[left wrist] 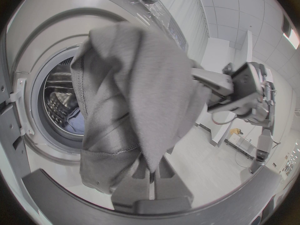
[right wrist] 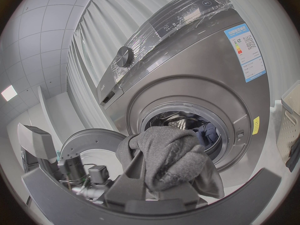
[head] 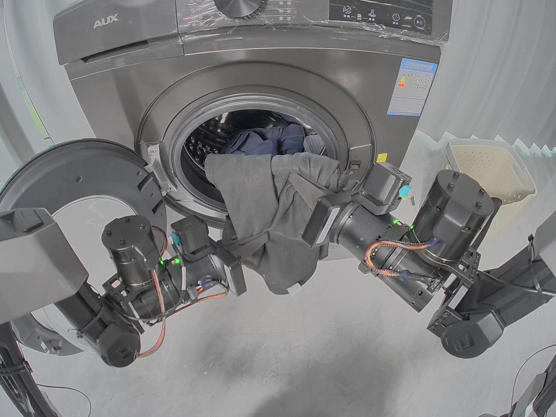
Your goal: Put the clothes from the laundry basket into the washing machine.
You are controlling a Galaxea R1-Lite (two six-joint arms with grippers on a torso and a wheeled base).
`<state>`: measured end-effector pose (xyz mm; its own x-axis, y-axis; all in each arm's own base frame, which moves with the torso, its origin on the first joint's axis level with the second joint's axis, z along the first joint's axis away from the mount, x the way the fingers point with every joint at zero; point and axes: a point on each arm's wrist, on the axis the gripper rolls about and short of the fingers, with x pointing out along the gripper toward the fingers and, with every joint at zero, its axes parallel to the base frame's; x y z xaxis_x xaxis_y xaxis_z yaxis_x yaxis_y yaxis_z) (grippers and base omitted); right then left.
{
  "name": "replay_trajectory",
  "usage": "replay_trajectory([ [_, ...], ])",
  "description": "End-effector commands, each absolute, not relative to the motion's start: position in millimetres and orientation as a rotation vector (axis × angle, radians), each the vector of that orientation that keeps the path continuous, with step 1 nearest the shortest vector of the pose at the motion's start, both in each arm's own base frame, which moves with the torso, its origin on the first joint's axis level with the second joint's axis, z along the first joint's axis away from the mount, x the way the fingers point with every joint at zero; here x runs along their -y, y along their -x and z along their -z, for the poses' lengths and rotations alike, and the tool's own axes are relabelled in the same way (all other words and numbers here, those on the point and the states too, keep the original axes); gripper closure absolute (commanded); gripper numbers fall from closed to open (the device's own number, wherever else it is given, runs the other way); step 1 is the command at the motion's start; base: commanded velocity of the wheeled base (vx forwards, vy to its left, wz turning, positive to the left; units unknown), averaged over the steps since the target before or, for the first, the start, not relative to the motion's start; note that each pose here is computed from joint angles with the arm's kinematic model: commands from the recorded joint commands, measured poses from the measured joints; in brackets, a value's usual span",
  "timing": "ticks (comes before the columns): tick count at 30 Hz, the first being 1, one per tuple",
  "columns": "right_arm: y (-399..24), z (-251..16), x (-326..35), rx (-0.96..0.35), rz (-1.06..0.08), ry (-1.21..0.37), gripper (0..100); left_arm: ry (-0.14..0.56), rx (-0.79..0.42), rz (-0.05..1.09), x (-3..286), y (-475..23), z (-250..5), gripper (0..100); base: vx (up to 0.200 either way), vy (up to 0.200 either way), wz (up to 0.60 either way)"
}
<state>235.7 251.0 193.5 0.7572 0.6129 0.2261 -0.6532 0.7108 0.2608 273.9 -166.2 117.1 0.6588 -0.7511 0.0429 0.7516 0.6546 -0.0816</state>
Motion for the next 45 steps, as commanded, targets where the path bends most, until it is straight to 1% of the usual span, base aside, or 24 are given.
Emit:
replay_trajectory([
  [1,-249.4,-176.9,-252.6,0.134,-0.677,-0.310,100,0.098,0.032,0.923,157.0,-220.4,-133.4,100,0.000,0.000,0.00],
  [8,-251.6,-171.9,-255.7,0.156,-0.676,-0.293,100,0.105,0.047,0.933,145.5,-201.1,-140.1,100,0.000,0.000,0.00],
  [13,-251.9,-176.3,-254.4,0.170,-0.674,-0.299,100,0.110,0.051,0.932,145.3,-200.8,-141.5,100,0.000,0.000,0.00],
  [23,-250.4,-174.6,-255.2,0.166,-0.678,-0.298,100,0.109,0.038,0.924,145.7,-205.6,-137.8,100,0.000,0.000,0.00],
  [24,-250.4,-174.6,-255.2,0.166,-0.678,-0.298,100,0.109,0.036,0.924,146.1,-206.1,-137.3,0,0.000,0.000,0.00],
  [29,-249.6,-173.6,-256.7,0.163,-0.683,-0.299,100,0.112,0.035,0.924,146.9,-207.3,-137.1,0,0.000,0.000,0.00],
  [34,-248.5,-172.7,-257.9,0.160,-0.687,-0.298,100,0.138,0.039,0.922,148.1,-209.3,-140.1,0,0.000,0.000,0.00],
  [38,-247.9,-175.3,-257.3,0.167,-0.688,-0.302,100,0.139,0.030,0.920,147.8,-209.5,-138.5,0,0.000,0.000,0.00],
  [43,-246.7,-180.3,-254.4,0.180,-0.686,-0.308,100,0.131,-0.015,0.902,147.6,-214.4,-127.1,0,0.000,0.000,0.00],
  [45,-246.3,-183.6,-252.5,0.188,-0.683,-0.311,100,0.119,-0.058,0.858,141.8,-220.0,-115.9,0,0.000,0.000,0.00],
])
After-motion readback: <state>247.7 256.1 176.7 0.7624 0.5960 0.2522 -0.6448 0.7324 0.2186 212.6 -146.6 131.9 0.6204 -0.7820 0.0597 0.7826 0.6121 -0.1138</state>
